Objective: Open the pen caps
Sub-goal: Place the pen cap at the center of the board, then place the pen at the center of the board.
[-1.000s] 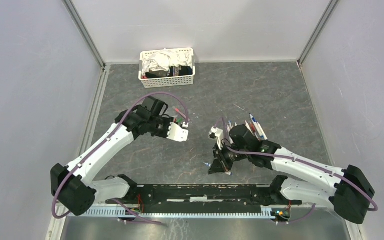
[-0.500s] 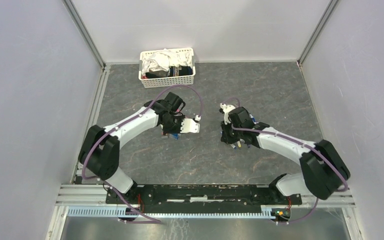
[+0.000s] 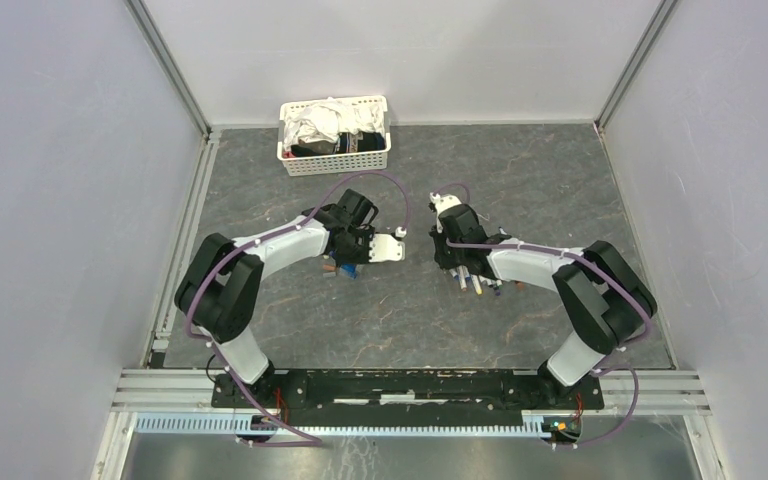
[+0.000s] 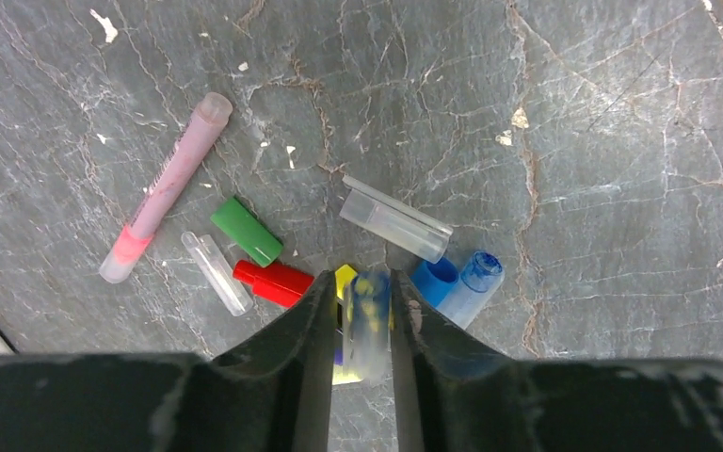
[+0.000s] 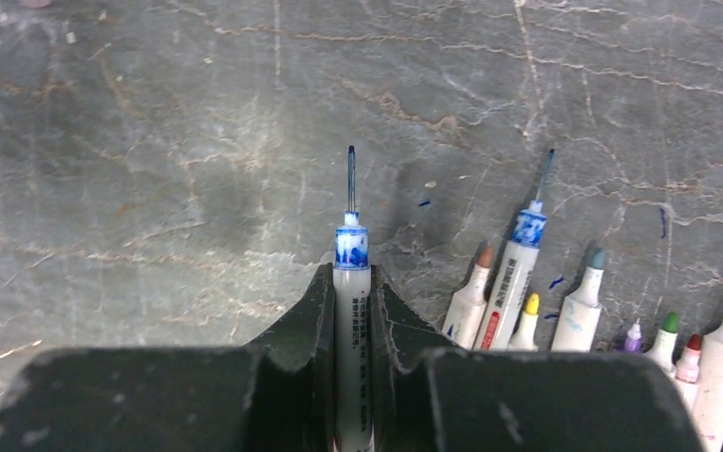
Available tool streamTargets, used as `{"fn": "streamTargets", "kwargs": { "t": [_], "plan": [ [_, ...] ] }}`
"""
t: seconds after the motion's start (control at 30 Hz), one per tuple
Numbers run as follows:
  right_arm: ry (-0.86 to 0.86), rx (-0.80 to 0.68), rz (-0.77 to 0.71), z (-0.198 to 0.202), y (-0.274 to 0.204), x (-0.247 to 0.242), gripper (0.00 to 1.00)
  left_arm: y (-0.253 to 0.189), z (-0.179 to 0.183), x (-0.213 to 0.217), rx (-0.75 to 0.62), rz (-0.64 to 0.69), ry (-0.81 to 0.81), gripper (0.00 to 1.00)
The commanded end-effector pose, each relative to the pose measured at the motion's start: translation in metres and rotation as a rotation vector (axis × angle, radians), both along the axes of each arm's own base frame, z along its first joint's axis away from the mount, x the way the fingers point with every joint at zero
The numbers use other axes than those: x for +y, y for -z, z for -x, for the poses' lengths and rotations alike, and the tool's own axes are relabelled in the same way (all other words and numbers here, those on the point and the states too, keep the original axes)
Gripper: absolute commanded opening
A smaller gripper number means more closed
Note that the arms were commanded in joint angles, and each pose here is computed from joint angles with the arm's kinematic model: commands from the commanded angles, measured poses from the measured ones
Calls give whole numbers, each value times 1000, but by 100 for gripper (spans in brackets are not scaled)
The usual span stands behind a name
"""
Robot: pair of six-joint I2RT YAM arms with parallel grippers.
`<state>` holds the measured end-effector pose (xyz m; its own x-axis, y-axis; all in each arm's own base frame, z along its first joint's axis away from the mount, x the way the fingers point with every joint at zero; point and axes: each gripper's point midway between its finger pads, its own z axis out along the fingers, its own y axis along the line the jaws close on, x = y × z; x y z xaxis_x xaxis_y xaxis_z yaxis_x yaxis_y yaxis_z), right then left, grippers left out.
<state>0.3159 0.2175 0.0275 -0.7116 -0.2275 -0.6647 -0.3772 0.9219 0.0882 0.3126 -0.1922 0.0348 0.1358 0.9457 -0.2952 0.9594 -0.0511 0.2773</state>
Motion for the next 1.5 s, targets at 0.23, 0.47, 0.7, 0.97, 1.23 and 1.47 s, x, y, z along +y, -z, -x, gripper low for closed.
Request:
{"fn": "streamTargets", "kwargs": {
  "t": [0.23, 0.47, 0.7, 0.97, 1.23, 1.47],
  "plan": [
    [105, -90, 54, -23, 3, -14, 23, -23, -17, -16, -40, 95, -127, 64],
    [109, -107, 46, -16, -5, -20, 36, -108, -38, -28, -26, 276, -272, 78],
    [100, -181, -11, -23, -44, -12, 36, -199, -60, 7, -72, 479, -475, 100],
    [-207, -270, -69, -43, -90, 84, 53, -199, -44, 63, -54, 458, -633, 100],
    [-366, -254, -10, -76, -63, 159, 61, -192, -31, 94, -53, 493, -727, 100],
    [-342, -252, 0, -114, -41, 191, 48, -179, -20, 90, 12, 501, -709, 100]
  ]
}}
